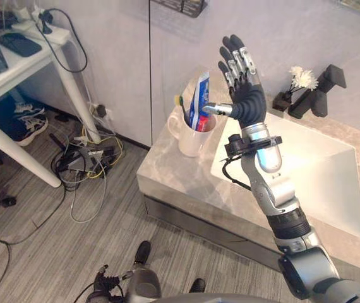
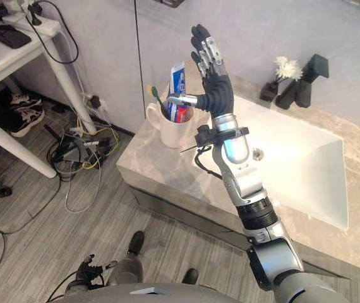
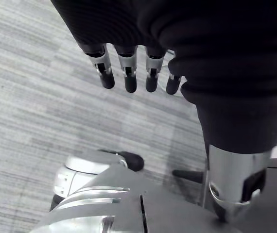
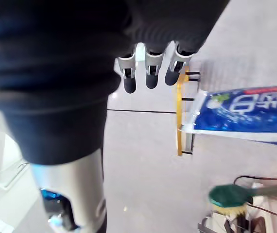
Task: Organize washtable
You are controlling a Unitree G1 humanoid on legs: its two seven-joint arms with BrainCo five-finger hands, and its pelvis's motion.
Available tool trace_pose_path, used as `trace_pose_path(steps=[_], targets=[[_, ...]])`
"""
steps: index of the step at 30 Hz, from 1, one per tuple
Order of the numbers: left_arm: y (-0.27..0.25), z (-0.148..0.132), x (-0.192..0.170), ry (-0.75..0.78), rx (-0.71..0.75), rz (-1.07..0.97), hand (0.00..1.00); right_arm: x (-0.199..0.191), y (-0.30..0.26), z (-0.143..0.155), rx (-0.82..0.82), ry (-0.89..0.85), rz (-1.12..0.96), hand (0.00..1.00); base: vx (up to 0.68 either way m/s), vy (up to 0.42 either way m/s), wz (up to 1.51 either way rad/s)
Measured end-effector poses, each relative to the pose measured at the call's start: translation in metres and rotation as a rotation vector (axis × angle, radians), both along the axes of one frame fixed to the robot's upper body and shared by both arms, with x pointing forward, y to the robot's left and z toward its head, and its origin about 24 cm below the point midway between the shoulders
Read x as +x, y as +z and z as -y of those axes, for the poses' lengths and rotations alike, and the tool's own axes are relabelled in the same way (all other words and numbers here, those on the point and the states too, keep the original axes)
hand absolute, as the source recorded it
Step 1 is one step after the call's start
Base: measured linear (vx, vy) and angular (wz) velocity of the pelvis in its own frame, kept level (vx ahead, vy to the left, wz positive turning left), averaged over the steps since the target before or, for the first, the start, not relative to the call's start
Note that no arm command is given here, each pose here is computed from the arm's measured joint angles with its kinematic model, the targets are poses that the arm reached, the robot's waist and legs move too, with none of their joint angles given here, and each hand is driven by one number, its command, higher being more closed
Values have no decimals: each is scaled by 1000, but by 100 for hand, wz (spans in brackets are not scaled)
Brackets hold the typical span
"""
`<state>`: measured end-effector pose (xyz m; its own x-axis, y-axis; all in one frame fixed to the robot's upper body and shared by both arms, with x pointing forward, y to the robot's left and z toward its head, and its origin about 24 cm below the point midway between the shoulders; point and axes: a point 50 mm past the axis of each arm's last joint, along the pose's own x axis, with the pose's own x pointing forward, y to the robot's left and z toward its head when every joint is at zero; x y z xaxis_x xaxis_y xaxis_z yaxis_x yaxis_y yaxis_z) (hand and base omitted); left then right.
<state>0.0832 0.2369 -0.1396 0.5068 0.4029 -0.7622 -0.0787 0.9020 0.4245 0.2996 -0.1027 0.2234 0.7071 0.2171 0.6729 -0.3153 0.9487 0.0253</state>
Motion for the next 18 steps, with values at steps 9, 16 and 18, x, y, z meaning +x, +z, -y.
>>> trace_pose_path(steps=[9, 16, 18], targets=[[-5, 1, -9, -32, -2, -53, 0, -22, 22, 37, 132, -124, 147, 0, -12, 12, -10], [-10, 6, -16, -54, -12, -95, 0, -65, -32, 125, 221, -517, 15, 0, 14, 10, -24], [-11, 7, -19, -62, -15, -109, 0, -79, -47, 145, 231, -627, -38, 0, 14, 1, -28]])
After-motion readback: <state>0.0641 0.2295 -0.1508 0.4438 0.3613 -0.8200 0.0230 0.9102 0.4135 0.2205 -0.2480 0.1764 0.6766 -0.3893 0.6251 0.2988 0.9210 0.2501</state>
